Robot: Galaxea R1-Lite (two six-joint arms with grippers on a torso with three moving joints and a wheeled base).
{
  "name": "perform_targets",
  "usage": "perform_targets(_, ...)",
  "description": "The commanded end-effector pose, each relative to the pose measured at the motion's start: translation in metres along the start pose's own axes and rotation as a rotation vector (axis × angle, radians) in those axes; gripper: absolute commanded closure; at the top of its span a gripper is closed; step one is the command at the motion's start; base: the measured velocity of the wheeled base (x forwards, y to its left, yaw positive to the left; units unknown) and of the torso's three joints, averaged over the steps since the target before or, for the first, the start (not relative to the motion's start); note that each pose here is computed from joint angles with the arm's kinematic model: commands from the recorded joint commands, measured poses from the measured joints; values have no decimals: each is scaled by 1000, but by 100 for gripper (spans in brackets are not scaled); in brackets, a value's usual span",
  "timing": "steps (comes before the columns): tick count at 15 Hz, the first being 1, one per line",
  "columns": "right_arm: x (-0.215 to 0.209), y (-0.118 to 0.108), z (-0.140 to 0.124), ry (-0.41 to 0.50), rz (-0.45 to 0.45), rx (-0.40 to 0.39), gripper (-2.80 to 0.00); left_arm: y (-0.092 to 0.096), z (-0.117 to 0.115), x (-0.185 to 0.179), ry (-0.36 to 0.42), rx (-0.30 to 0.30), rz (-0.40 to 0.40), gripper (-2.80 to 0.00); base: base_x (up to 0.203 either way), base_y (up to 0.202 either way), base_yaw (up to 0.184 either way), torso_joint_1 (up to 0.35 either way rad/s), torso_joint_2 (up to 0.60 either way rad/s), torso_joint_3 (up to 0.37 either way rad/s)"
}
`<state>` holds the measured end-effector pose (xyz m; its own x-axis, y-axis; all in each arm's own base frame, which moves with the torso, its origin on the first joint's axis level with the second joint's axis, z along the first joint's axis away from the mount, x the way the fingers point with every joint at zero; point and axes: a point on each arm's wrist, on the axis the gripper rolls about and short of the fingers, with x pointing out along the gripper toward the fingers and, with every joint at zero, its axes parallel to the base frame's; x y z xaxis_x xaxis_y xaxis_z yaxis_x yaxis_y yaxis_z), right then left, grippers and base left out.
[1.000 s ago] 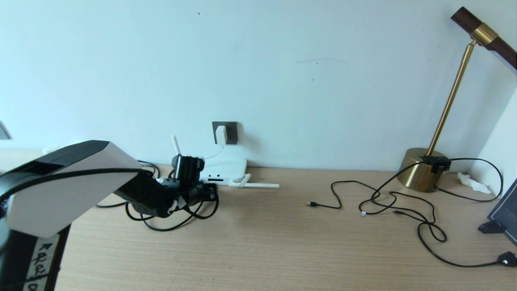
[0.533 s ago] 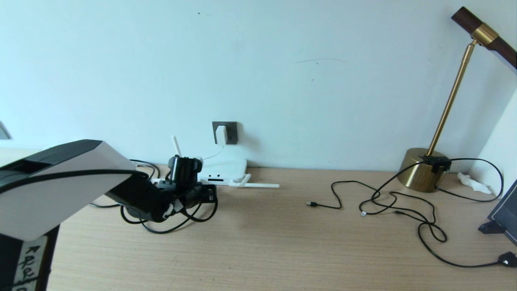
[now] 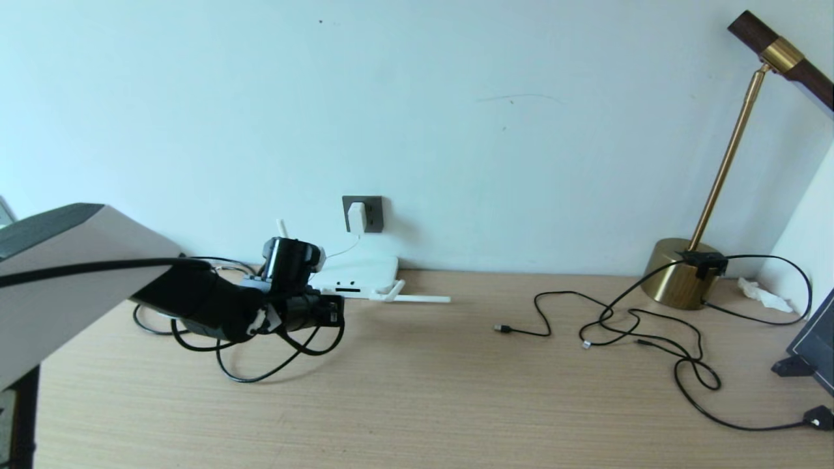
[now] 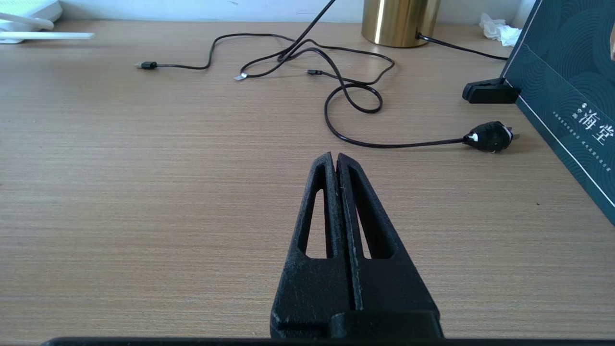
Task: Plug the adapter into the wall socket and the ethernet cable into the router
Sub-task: Plug cable into router interface
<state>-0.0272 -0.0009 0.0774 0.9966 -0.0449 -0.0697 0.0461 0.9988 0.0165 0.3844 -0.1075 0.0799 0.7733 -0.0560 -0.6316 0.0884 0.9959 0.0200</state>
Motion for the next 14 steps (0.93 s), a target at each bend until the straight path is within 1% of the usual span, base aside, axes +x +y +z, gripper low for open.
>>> perform_targets(1, 0, 0, 0, 2, -1, 0, 0, 2, 11, -21, 57, 0, 8, 0, 0, 0, 0, 0, 0, 0)
perform_targets(2, 0, 0, 0, 2, 0, 0, 0, 2, 10, -22, 83, -5, 10, 0, 0, 0, 0, 0, 0, 0)
perform_targets(4, 0, 0, 0, 2, 0, 0, 0, 2, 6, -17, 101, -5, 9, 0, 0, 0, 0, 0, 0, 0)
perform_targets(5, 0, 0, 0, 2, 0, 0, 0, 1, 5, -16, 109, -5, -12, 0, 0, 0, 0, 0, 0, 0)
perform_targets(6, 0, 0, 0, 2, 0, 0, 0, 0, 5, -15, 111, -6, -43, 0, 0, 0, 0, 0, 0, 0)
perform_targets(7, 0, 0, 0, 1, 0, 0, 0, 0, 5, -11, 114, -5, -51, 0, 0, 0, 0, 0, 0, 0)
perform_targets(10, 0, 0, 0, 1, 0, 0, 0, -5, 9, -1, 105, -5, -54, 0, 0, 0, 0, 0, 0, 0)
perform_targets(13, 0, 0, 0, 2, -1, 0, 0, -9, 9, 3, 101, -41, -54, 0, 0, 0, 0, 0, 0, 0)
perform_targets(14, 0, 0, 0, 2, 0, 0, 0, -10, 9, 5, 99, -63, -37, 0, 0, 0, 0, 0, 0, 0)
